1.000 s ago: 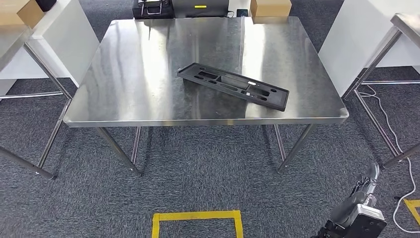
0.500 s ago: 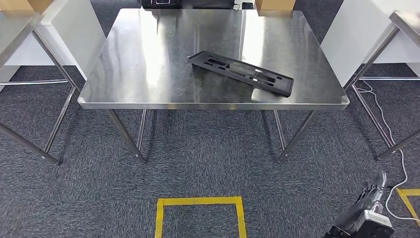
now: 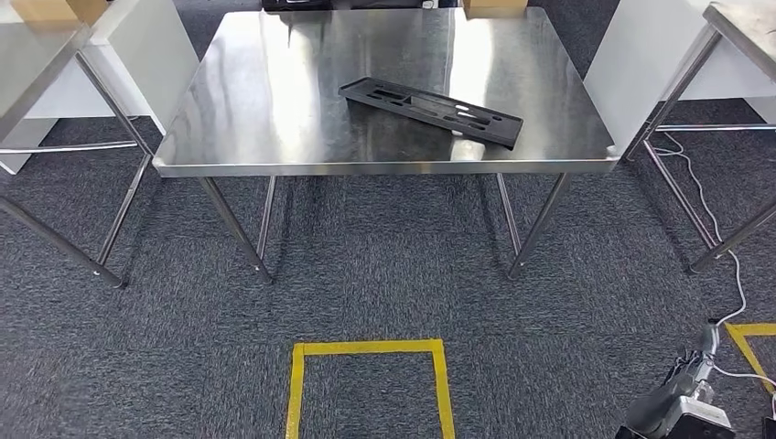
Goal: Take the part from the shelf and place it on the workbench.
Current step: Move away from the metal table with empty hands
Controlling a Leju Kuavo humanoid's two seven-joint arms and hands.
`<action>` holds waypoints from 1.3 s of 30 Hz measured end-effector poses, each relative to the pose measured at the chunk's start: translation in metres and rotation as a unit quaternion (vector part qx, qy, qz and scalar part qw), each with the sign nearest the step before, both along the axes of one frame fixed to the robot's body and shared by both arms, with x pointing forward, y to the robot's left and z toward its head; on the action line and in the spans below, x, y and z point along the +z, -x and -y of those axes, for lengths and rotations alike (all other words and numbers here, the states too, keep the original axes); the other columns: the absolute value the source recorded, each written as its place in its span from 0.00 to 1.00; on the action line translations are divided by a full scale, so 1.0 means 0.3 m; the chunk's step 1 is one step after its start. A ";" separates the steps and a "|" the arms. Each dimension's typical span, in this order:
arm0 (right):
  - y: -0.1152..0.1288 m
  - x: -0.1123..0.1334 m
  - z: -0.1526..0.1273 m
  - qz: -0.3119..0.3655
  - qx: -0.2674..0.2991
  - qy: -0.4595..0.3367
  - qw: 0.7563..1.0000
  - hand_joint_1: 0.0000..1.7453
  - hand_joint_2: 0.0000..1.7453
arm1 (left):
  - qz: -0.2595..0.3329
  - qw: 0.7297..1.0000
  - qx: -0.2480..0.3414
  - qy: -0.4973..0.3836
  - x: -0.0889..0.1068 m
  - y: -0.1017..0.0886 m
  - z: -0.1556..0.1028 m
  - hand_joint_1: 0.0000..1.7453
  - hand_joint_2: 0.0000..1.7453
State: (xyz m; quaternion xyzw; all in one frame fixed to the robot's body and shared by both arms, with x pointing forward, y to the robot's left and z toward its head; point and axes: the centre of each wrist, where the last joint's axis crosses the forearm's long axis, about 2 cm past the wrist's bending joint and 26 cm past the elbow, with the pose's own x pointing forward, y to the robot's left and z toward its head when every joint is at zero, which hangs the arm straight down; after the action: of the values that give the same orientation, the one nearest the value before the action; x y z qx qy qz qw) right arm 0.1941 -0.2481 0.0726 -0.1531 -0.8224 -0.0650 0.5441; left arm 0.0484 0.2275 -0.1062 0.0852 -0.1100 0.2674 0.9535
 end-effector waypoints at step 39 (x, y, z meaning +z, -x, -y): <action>-0.062 -0.038 -0.039 -0.017 0.042 -0.027 0.999 0.00 0.00 | -0.033 0.999 0.003 -0.013 0.001 0.026 0.021 0.00 0.00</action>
State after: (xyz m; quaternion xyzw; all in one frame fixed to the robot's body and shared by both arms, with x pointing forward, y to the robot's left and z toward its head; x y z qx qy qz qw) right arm 0.2127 -0.2365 0.0612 -0.1050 -0.8167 -0.0615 0.5641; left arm 0.0405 0.2212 -0.1060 0.1066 -0.0819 0.2661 0.9545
